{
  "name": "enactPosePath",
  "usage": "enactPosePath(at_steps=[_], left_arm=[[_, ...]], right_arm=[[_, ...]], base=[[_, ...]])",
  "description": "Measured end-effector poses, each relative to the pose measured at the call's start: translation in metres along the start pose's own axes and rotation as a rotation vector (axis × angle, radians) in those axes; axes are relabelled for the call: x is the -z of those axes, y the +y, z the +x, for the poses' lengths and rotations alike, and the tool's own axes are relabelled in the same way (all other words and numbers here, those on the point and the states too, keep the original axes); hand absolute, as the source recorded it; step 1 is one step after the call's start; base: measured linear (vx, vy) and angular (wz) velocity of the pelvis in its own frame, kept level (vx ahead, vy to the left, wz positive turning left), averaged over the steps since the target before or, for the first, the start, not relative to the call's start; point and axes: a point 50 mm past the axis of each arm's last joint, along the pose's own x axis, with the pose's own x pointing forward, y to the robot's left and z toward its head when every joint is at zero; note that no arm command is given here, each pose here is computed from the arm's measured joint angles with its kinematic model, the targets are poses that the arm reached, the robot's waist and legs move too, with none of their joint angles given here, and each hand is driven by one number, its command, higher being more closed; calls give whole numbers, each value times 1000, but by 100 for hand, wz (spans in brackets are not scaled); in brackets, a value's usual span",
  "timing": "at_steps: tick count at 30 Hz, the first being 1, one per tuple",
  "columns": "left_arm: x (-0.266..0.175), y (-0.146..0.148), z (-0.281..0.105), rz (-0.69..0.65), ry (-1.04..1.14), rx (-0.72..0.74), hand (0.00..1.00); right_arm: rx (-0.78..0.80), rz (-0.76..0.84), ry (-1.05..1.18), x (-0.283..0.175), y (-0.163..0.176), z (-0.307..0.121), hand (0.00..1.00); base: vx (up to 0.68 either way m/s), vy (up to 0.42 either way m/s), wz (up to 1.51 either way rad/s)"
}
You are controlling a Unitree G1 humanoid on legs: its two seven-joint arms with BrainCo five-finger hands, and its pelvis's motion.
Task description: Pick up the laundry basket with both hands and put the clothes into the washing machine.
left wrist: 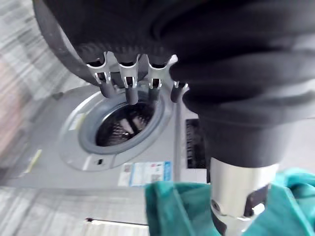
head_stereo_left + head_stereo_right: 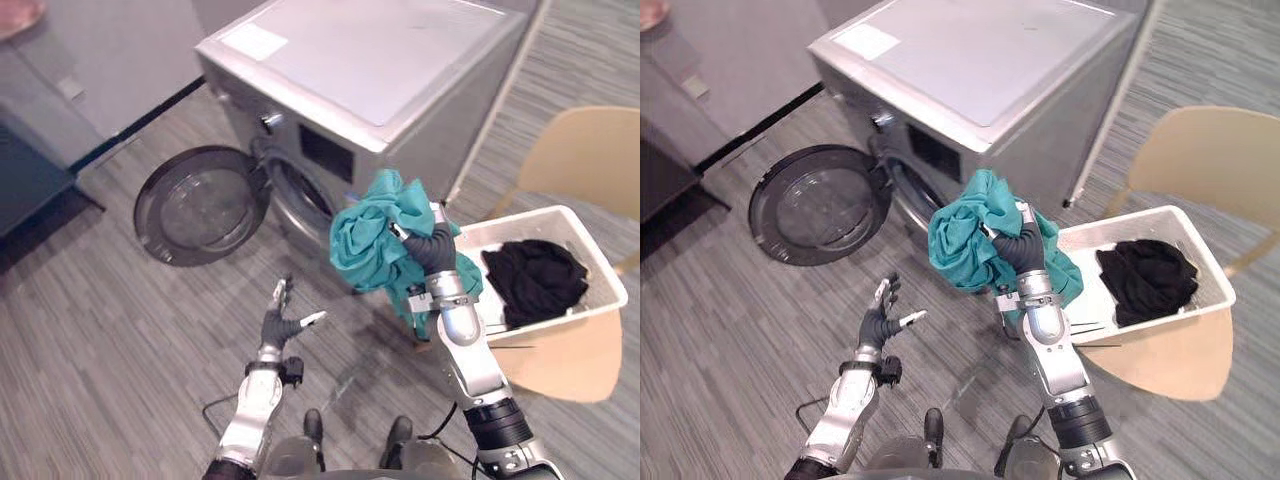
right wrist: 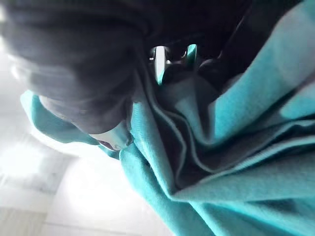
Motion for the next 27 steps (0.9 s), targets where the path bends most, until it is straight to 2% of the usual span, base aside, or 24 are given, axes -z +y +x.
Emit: enactPosePath(at_steps=[5,11,12,16,17,22,27], left_arm=[[-28,-3,8,87,-157,52,0],[-45,-27,20,208,-266,172,0],[-45,-28,21,221,-273,178,100],[-46,-33,32,336,-309,160,100],[-45,-32,36,354,-306,146,100],[-42,-26,40,382,-295,112,100],[-41,-25,41,384,-285,105,100]], right_arm=[[-108,28,20,5,26,-2,100],[-287,88,-2,0,64,6,100],[-298,101,-6,-1,66,7,100],[-351,231,20,-3,83,3,100],[-371,264,31,-3,88,1,0],[-421,363,63,-2,100,-5,0],[-458,369,61,-4,104,-10,0]], base=[[10,107,23],[-28,12,5],[-43,-24,-1],[-34,-38,-6],[-59,-63,-10],[-88,-55,-11],[-100,-67,-11]])
